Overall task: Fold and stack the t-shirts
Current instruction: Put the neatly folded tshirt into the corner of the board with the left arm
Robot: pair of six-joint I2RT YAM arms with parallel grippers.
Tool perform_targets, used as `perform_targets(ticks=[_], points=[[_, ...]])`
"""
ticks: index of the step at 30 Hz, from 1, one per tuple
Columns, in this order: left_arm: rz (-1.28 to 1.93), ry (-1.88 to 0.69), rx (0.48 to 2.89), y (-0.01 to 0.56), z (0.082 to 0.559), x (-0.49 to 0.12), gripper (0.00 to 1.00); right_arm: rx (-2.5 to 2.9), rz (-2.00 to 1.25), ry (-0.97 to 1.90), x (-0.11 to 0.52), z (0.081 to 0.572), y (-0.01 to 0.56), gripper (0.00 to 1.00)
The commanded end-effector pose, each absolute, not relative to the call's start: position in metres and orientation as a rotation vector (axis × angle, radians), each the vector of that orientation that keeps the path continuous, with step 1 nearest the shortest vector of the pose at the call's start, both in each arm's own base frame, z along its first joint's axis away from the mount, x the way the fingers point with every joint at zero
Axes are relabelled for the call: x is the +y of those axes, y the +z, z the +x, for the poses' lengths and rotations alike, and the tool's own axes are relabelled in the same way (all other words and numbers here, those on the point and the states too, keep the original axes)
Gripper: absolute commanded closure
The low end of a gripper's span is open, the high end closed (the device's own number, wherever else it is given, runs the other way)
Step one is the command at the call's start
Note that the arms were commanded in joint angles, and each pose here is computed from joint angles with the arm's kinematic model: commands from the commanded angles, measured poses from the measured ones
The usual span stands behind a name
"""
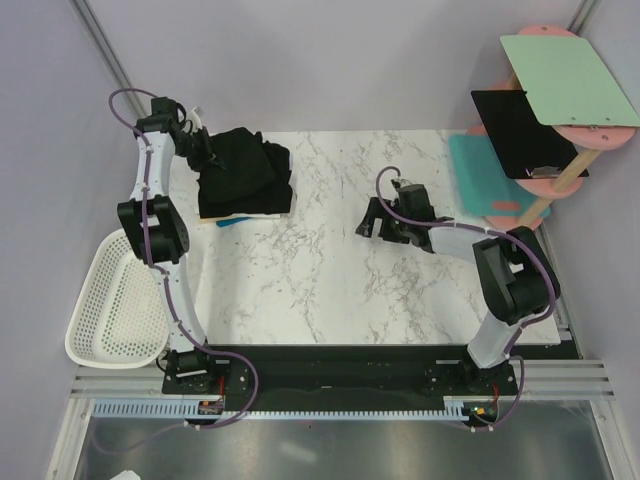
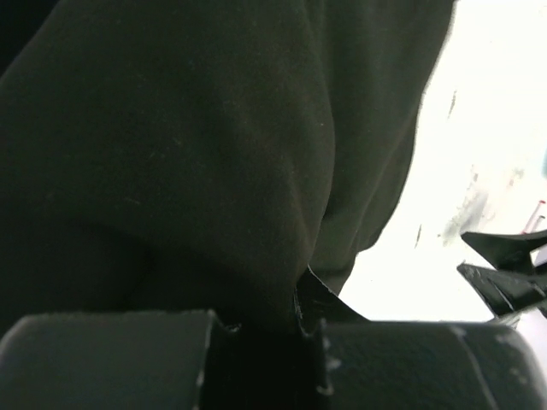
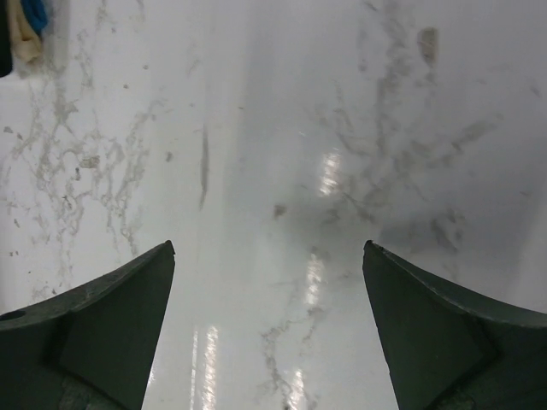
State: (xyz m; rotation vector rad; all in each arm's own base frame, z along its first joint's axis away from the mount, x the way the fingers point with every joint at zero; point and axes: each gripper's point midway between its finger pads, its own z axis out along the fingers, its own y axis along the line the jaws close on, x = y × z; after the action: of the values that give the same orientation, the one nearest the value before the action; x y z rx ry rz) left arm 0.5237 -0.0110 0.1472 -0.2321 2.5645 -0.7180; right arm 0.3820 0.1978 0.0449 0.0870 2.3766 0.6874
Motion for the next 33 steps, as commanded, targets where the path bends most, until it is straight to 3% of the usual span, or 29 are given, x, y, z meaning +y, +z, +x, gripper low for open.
perform_targets(ticks=[1, 11, 18, 25, 33], points=[[-0.213, -0.649, 2.602, 0.139, 0.519, -0.003, 0.98, 2.271, -0.043, 0.756, 0.254, 0.407, 0.089, 0.02], [-0.256, -0.632, 2.617, 0.13, 0.522, 0.001, 0.98, 1.914, -0.122, 1.104, 0.378, 0.482, 0.2, 0.06], [-0.263, -0.684, 2.637, 0.119, 0.52, -0.005, 0.98, 1.918, -0.136, 1.232, 0.444, 0.507, 0.179, 0.12], [-0.268, -0.702, 2.638, 0.116, 0.521, -0.005, 0.98, 1.905, -0.168, 1.272, 0.475, 0.507, 0.178, 0.23], [-0.266, -0.74, 2.646, 0.111, 0.519, -0.01, 0.98, 1.915, -0.14, 1.272, 0.488, 0.518, 0.163, 0.26]])
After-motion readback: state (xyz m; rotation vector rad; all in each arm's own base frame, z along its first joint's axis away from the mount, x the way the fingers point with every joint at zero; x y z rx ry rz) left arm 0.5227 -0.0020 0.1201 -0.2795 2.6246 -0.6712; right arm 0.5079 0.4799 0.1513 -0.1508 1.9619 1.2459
